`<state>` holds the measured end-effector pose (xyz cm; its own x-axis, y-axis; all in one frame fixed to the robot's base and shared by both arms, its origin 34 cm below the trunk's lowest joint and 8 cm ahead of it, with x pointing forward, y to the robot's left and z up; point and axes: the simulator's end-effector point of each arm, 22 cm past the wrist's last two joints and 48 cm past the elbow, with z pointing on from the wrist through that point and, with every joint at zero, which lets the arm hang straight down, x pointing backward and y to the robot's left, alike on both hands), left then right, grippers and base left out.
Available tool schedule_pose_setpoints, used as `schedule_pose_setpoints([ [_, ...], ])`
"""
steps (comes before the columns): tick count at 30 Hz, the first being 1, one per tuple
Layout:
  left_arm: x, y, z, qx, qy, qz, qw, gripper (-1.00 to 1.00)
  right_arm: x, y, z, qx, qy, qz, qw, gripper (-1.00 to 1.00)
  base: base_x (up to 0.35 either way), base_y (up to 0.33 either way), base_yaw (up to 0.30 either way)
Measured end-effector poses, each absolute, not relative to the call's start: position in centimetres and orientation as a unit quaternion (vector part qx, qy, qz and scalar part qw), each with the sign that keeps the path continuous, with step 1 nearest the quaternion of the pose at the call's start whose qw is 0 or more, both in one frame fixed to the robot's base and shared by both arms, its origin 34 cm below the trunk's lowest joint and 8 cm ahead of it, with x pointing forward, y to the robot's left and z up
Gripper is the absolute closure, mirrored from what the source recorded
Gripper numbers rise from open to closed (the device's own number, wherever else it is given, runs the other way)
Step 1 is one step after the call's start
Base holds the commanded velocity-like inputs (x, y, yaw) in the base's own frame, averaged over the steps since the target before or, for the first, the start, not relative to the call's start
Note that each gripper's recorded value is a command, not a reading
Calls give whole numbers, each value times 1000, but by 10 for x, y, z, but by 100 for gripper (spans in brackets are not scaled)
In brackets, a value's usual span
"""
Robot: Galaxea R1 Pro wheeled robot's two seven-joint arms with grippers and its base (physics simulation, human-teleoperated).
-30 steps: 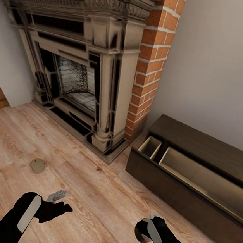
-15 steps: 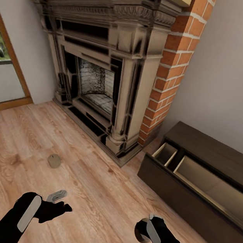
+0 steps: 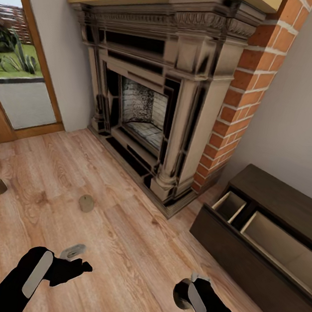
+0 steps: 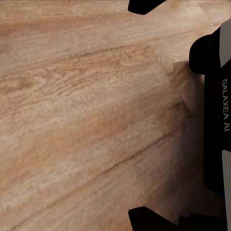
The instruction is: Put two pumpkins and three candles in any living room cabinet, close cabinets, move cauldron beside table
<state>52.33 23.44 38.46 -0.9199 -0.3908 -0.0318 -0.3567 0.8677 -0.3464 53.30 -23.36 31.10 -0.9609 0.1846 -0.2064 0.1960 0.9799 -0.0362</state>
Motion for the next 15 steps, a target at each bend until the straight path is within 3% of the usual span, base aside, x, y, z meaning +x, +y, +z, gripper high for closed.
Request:
schedule_pose_setpoints([
  [15,524,236,385,-195,965,-170,52,-100,543,-233,313,95,987,-30,128,100,212,216,9],
])
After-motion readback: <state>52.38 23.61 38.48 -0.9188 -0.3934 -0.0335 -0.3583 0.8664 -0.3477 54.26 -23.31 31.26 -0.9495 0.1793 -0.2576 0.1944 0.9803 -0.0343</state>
